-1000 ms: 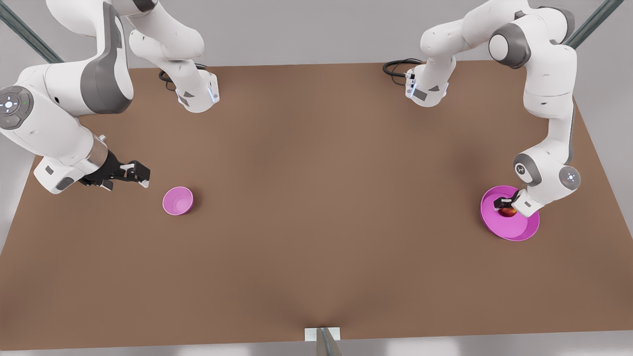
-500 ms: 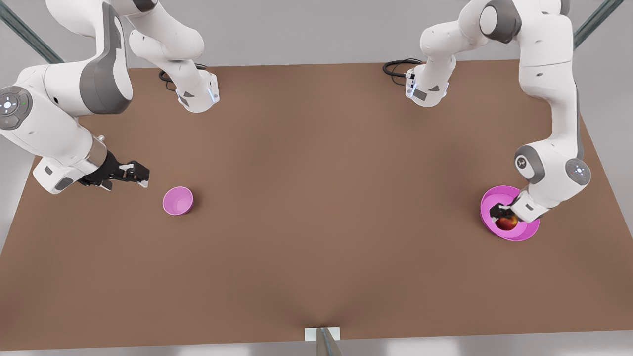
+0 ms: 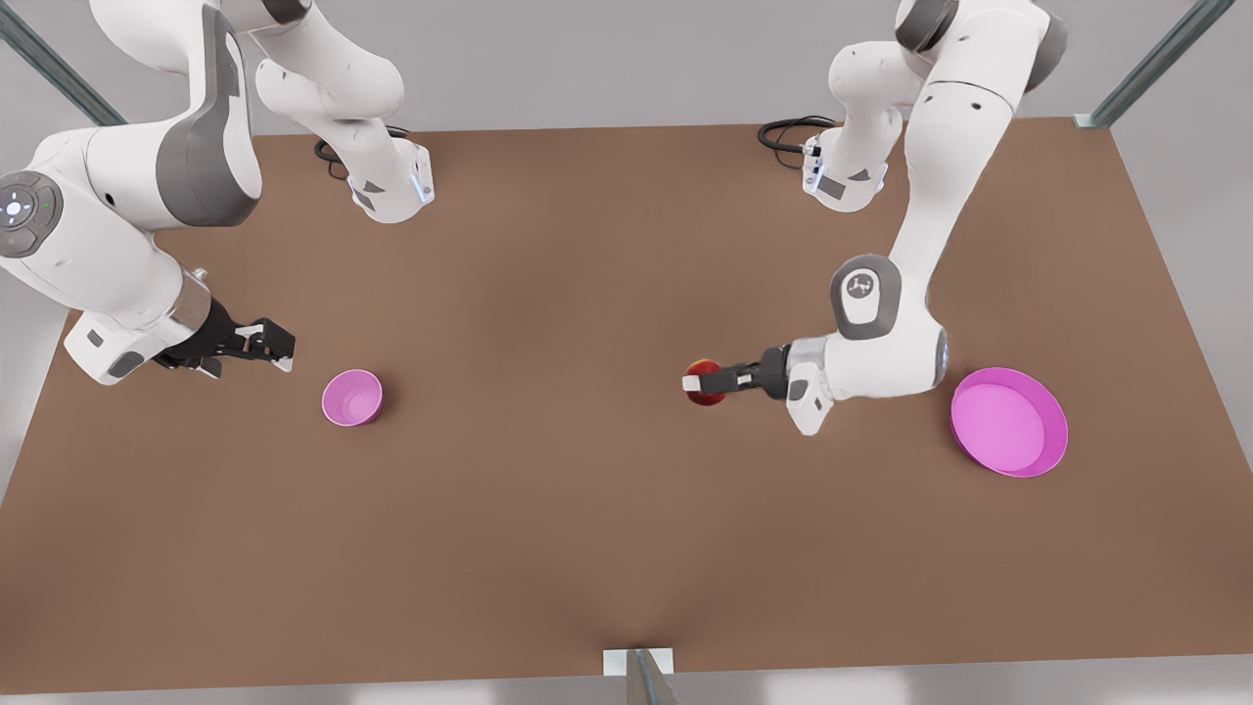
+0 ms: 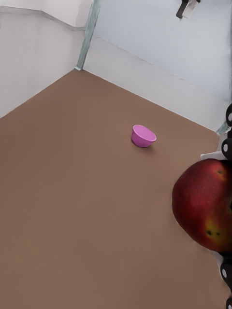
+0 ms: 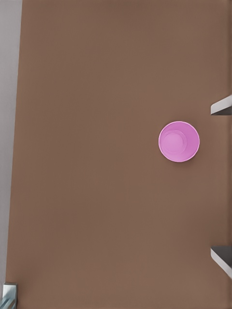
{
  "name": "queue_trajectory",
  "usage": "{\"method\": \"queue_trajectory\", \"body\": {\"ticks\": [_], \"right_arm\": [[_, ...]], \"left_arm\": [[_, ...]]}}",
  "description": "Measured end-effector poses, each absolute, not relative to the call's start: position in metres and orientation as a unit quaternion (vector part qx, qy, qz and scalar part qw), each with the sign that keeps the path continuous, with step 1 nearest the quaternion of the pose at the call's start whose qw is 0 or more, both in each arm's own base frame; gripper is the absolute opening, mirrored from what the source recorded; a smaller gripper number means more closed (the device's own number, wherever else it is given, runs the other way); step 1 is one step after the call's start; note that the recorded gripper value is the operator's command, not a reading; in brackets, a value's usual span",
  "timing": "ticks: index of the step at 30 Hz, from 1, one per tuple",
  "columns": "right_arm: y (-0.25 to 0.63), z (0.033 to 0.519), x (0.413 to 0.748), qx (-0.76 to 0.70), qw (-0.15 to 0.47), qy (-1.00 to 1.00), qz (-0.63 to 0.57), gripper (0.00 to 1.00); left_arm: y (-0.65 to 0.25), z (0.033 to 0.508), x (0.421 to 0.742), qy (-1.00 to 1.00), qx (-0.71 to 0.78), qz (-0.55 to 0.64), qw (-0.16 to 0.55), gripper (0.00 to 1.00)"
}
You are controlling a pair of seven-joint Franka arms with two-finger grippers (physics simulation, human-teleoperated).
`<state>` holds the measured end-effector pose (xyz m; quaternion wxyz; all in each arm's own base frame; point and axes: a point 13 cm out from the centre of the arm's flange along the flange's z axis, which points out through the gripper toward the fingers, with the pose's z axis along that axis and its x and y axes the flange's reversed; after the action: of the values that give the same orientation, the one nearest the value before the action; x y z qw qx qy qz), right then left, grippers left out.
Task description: Use the left arm to pick up the apple from the plate, transfer it to the gripper of the right arm, and then use the right arm to place it into the bowl
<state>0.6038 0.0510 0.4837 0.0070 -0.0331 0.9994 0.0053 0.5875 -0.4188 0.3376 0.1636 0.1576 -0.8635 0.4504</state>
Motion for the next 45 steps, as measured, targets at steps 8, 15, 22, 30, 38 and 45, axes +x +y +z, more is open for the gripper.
{"method": "queue_trajectory", "body": {"ticks": [8,15,22,30,38,45], "right_arm": [[0.09,0.449,0.609,-0.025,-0.028,0.994,0.098,1.0],[0.185,0.324,0.602,0.048,-0.174,0.902,0.392,1.0],[0.289,0.274,0.593,0.065,-0.183,0.814,0.548,1.0],[0.32,0.242,0.626,0.066,-0.098,0.788,0.604,1.0],[0.308,0.235,0.631,0.02,-0.043,0.781,0.623,1.0],[0.321,0.249,0.612,-0.026,-0.038,0.744,0.667,1.0]], "left_arm": [[-0.523,0.323,0.586,-0.704,0.381,0.524,0.293,0.68],[-0.574,0.298,0.594,-0.575,0.536,0.507,0.354,0.68],[-0.603,0.263,0.618,-0.48,0.613,0.479,0.406,0.68],[-0.663,0.257,0.595,-0.422,0.656,0.445,0.441,0.68],[-0.661,0.252,0.597,-0.381,0.69,0.421,0.448,0.68],[-0.658,0.251,0.599,-0.359,0.705,0.408,0.456,0.67]]}}
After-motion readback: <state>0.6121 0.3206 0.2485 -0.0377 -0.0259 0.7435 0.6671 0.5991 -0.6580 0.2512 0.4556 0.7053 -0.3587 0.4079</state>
